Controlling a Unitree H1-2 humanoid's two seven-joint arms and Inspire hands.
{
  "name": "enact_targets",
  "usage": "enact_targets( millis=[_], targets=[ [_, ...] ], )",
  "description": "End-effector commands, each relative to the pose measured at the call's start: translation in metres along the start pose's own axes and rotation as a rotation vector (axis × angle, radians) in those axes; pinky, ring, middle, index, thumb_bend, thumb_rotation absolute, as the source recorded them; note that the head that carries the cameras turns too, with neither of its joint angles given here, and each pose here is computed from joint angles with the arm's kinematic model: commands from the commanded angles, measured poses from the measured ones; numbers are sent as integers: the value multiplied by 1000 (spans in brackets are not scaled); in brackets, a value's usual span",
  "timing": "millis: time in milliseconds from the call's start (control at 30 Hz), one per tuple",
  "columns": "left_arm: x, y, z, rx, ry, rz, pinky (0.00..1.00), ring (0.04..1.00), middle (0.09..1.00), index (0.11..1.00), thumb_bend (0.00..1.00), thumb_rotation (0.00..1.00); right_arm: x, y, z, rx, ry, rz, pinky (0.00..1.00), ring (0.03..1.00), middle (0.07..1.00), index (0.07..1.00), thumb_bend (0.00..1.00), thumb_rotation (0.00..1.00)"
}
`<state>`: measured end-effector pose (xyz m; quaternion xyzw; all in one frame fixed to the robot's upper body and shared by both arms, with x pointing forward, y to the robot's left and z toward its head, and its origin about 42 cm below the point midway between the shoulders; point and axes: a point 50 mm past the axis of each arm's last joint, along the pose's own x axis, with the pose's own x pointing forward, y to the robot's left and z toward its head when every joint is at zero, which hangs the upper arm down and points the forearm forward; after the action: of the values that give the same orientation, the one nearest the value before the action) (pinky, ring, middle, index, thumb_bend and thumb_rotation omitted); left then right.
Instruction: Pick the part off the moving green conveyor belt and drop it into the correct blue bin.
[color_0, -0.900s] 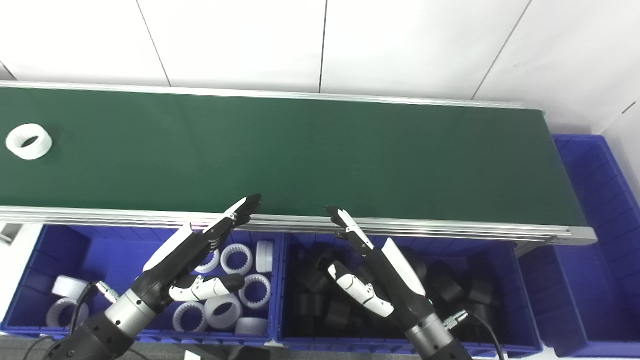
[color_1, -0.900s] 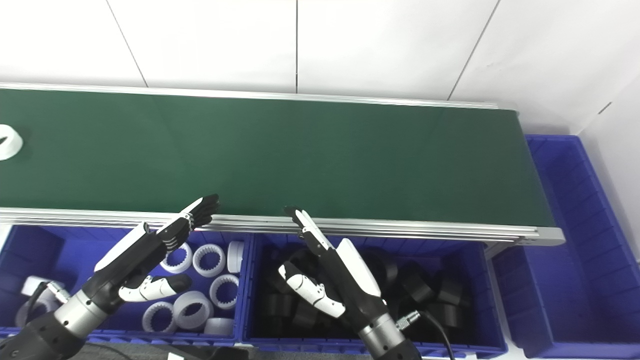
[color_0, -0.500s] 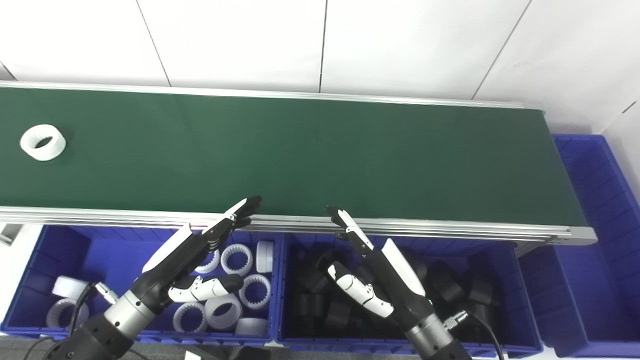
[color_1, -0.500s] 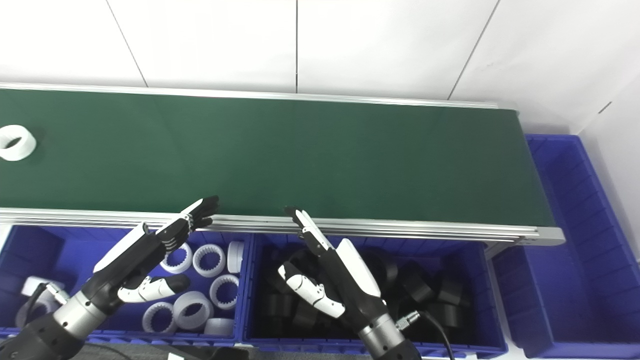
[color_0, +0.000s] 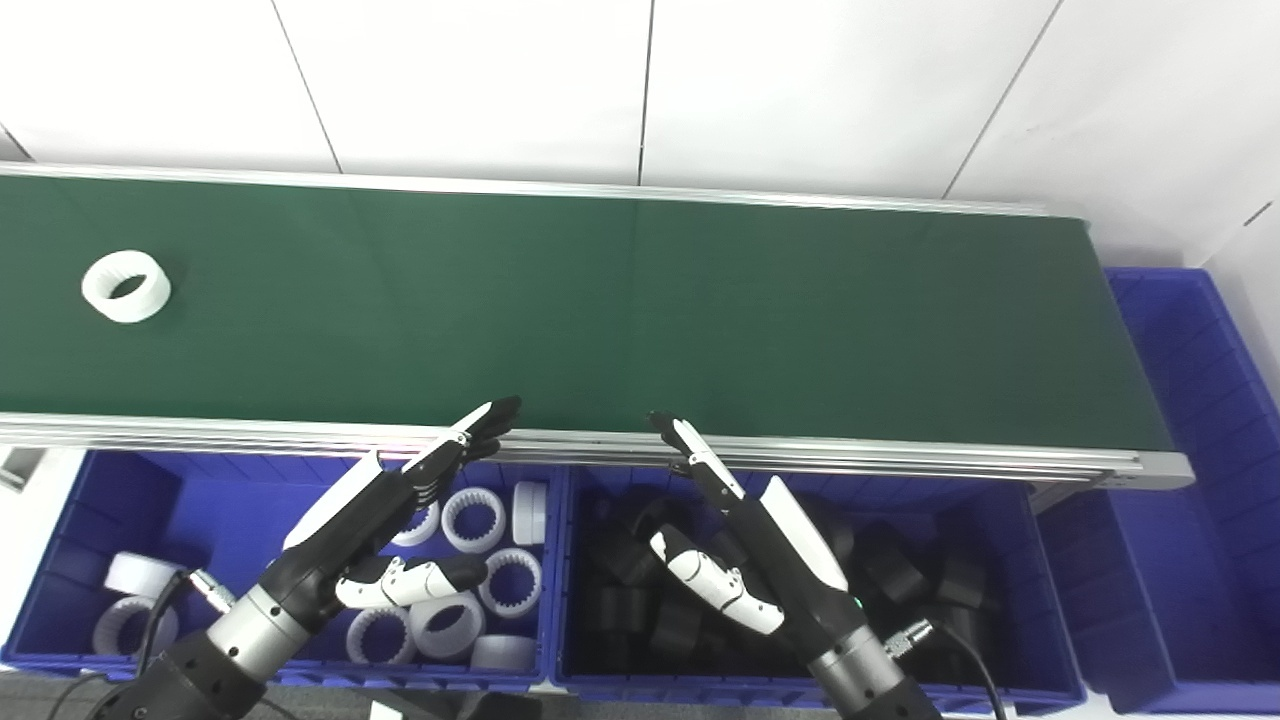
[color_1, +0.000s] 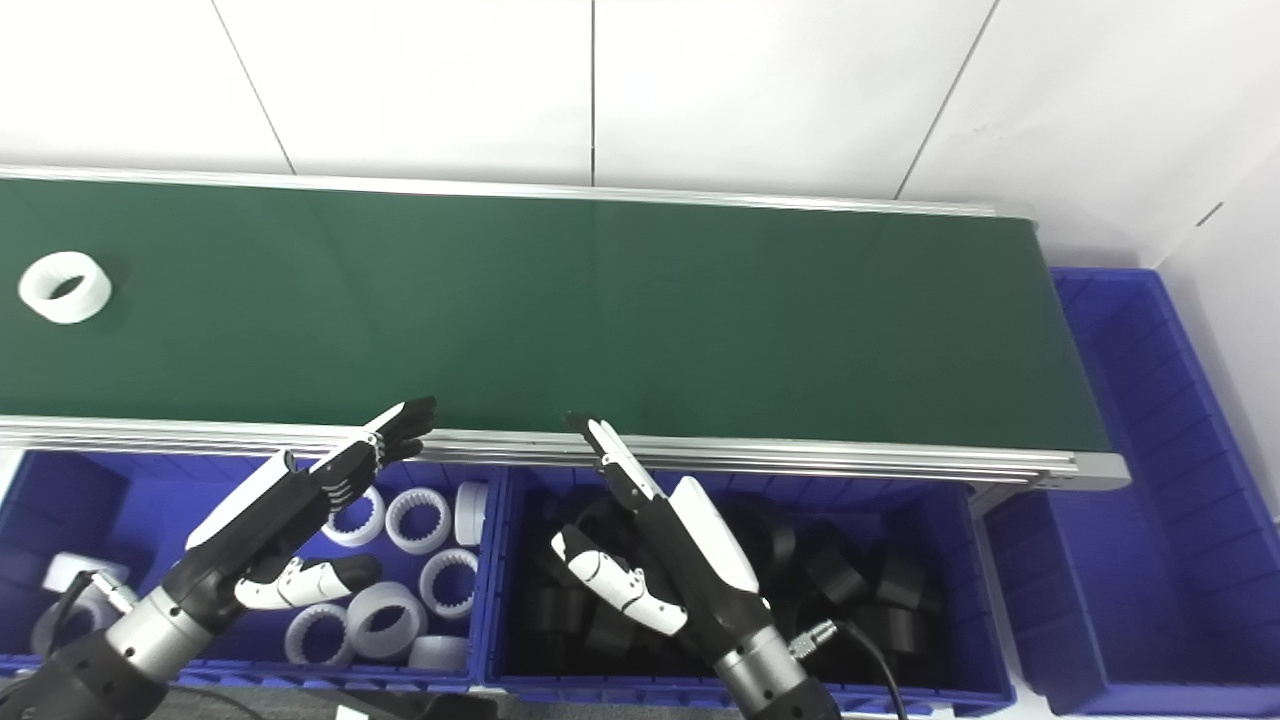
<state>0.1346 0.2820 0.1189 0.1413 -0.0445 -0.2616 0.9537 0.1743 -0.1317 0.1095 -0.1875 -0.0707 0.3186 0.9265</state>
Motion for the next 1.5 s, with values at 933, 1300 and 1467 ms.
enact_targets(
  millis=[933, 1300, 1467],
  targets=[
    [6, -19, -32, 62, -31, -12, 908, 958, 978, 958, 435, 643, -10, 12, -31, 8, -54, 3, 870, 951, 992, 973, 393, 896],
    [22, -14, -30, 105, -53, -12, 837, 907, 927, 899, 492, 524, -4, 16, -40, -14, -73, 10, 819, 926, 975, 951, 385, 815],
    [29, -1, -19, 174, -91, -6, 827, 903, 926, 899, 490, 543, -3, 15, -40, -16, -75, 11, 823, 924, 973, 951, 384, 814]
  ],
)
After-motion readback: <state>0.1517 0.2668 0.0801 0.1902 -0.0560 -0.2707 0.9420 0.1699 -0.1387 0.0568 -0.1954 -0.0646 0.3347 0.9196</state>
